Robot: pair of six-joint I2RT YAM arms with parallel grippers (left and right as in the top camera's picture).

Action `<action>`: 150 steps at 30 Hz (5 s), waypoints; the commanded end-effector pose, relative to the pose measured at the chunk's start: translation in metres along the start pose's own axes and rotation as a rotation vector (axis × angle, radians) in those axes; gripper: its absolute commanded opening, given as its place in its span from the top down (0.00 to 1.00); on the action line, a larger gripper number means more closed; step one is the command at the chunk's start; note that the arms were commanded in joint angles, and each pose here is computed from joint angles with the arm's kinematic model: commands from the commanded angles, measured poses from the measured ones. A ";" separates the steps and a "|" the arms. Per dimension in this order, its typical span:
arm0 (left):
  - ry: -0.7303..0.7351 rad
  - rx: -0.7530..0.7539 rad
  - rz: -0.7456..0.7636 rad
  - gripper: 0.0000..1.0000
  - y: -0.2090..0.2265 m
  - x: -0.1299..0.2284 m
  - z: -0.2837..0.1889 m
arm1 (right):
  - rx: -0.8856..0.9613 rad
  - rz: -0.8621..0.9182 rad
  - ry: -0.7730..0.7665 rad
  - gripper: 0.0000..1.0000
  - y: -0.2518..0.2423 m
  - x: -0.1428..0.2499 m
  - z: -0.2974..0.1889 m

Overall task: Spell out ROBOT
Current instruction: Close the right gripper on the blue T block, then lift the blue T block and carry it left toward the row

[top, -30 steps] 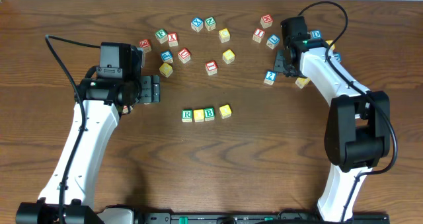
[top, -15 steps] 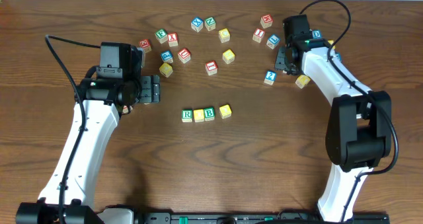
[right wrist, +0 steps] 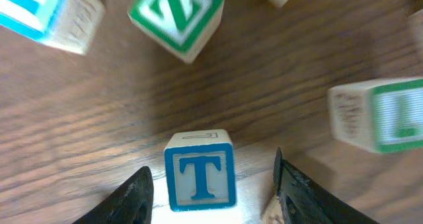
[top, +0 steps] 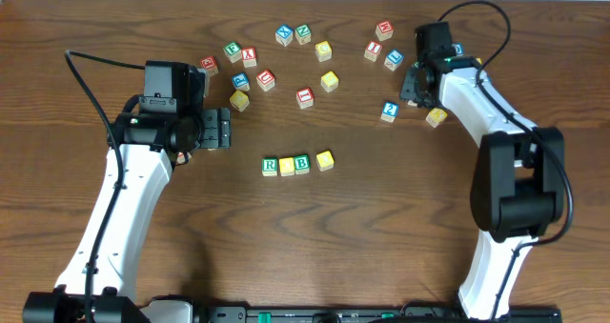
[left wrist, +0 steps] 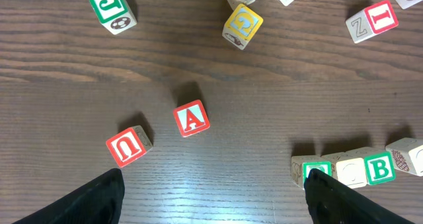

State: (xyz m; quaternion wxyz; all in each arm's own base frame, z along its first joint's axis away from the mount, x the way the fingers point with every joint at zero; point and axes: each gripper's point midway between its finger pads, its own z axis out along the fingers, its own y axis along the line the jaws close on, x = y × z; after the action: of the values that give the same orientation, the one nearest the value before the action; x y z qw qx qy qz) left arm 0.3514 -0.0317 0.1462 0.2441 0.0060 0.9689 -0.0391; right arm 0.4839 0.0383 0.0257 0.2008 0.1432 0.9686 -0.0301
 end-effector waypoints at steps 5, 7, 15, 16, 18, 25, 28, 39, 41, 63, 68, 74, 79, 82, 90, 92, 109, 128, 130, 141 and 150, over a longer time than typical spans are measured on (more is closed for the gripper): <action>-0.004 -0.011 -0.001 0.14 0.003 0.002 -0.001 | -0.012 -0.013 0.024 0.46 0.002 0.006 0.011; -0.004 -0.011 -0.001 0.14 0.003 0.002 -0.001 | -0.013 -0.013 0.023 0.46 0.002 0.006 0.011; -0.004 -0.011 -0.001 0.14 0.003 0.002 -0.001 | -0.014 -0.012 0.020 0.48 0.003 0.005 0.011; -0.004 -0.011 -0.001 0.14 0.003 0.002 -0.001 | -0.014 -0.007 0.019 0.49 0.003 0.005 0.011; -0.004 -0.011 -0.001 0.14 0.003 0.002 -0.001 | -0.015 -0.001 0.018 0.52 0.003 0.005 0.011; -0.004 -0.011 -0.001 0.14 0.003 0.002 -0.001 | -0.016 0.011 0.015 0.53 0.004 0.003 0.010; -0.004 -0.011 -0.001 0.14 0.003 0.002 -0.001 | -0.017 0.015 0.012 0.53 0.004 0.002 0.010; -0.004 -0.011 -0.001 0.14 0.003 0.002 -0.001 | -0.022 0.027 0.003 0.59 0.006 -0.003 0.006; -0.004 -0.011 -0.001 0.14 0.003 0.002 -0.001 | -0.022 0.027 0.003 0.60 0.006 -0.003 0.006; -0.004 -0.011 -0.001 0.14 0.003 0.002 -0.001 | -0.020 0.026 0.007 0.71 0.006 -0.002 0.006; -0.004 -0.011 -0.001 0.14 0.003 0.002 -0.001 | -0.018 0.025 0.010 0.71 0.006 -0.002 0.005; -0.004 -0.011 -0.001 0.14 0.003 0.002 -0.001 | -0.020 0.025 0.005 0.72 0.008 -0.011 -0.004; -0.004 -0.011 -0.001 0.14 0.003 0.002 -0.001 | -0.019 0.016 -0.010 0.75 0.010 -0.024 -0.016; -0.004 -0.011 -0.001 0.14 0.003 0.002 -0.001 | -0.020 0.008 -0.015 0.75 0.011 -0.030 -0.024; -0.004 -0.011 -0.001 0.14 0.003 0.002 -0.001 | -0.023 0.006 -0.019 0.76 0.013 -0.039 -0.036; -0.004 -0.011 -0.001 0.14 0.003 0.001 -0.001 | -0.022 0.004 -0.016 0.77 0.013 -0.039 -0.038; -0.005 -0.010 -0.001 0.14 0.003 0.001 -0.001 | -0.021 -0.138 -0.022 0.89 0.069 -0.029 -0.089; -0.008 -0.010 -0.001 0.14 0.003 0.001 -0.001 | -0.028 -0.290 0.067 0.91 0.115 0.029 -0.114; -0.008 -0.010 -0.001 0.14 0.003 0.001 -0.001 | -0.033 -0.305 0.067 0.91 0.121 0.033 -0.116; -0.008 -0.010 -0.001 0.14 0.003 0.001 -0.001 | -0.043 -0.339 0.079 0.90 0.138 0.054 -0.116; -0.008 -0.010 -0.001 0.14 0.003 0.001 -0.001 | -0.035 -0.350 0.115 0.92 0.135 0.071 -0.100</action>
State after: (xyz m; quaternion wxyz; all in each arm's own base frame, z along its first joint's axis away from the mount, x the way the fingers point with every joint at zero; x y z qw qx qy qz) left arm 0.3526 -0.0317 0.1469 0.2467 0.0061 0.9683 -0.0391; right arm 0.4288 0.1958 0.0930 0.1420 -0.0319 0.9886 -0.0394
